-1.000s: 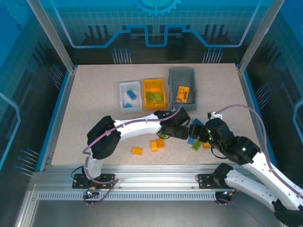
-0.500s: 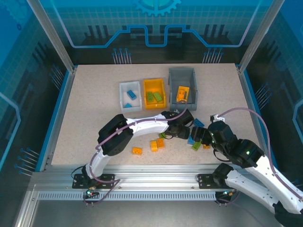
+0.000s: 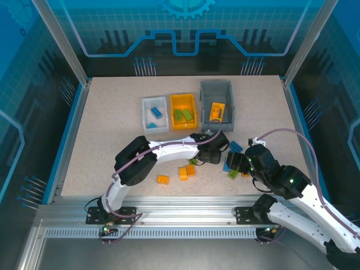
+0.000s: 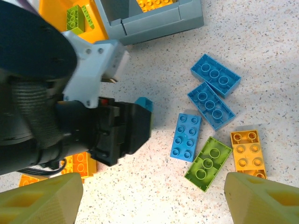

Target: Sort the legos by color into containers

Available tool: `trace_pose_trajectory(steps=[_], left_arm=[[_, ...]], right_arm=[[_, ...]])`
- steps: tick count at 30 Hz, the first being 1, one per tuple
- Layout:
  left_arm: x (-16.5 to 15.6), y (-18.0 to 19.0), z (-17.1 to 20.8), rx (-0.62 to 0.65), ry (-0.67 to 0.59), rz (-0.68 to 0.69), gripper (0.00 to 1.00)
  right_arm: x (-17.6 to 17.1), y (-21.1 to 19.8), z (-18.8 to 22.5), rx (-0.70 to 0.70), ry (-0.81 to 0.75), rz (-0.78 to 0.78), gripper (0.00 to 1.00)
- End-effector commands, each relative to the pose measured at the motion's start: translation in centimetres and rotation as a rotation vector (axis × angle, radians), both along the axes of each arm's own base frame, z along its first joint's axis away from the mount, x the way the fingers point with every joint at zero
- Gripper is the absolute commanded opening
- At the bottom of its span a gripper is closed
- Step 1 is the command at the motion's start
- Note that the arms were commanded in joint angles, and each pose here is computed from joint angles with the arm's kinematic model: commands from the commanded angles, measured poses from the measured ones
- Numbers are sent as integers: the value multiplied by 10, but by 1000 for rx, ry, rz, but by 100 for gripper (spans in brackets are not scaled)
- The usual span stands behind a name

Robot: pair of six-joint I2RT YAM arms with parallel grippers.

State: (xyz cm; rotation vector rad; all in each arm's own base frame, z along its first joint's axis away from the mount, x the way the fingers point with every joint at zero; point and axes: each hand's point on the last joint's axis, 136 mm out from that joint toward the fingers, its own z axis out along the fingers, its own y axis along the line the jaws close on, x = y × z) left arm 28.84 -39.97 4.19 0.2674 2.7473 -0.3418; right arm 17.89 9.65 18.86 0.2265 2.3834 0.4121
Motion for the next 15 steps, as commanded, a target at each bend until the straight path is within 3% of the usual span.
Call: trace_pose_trajectory(steps=[1,8,15], left_arm=[[19,29,55,-20,-110,56,38],[55,124,97,10,-171,180,38],[111,223,102,58,-169,336,38]], right_arm=[[2,4,-2,11,0,13,80],[13,41,1,61,-17,162,80],[30,100,5,91,-16,341,79]])
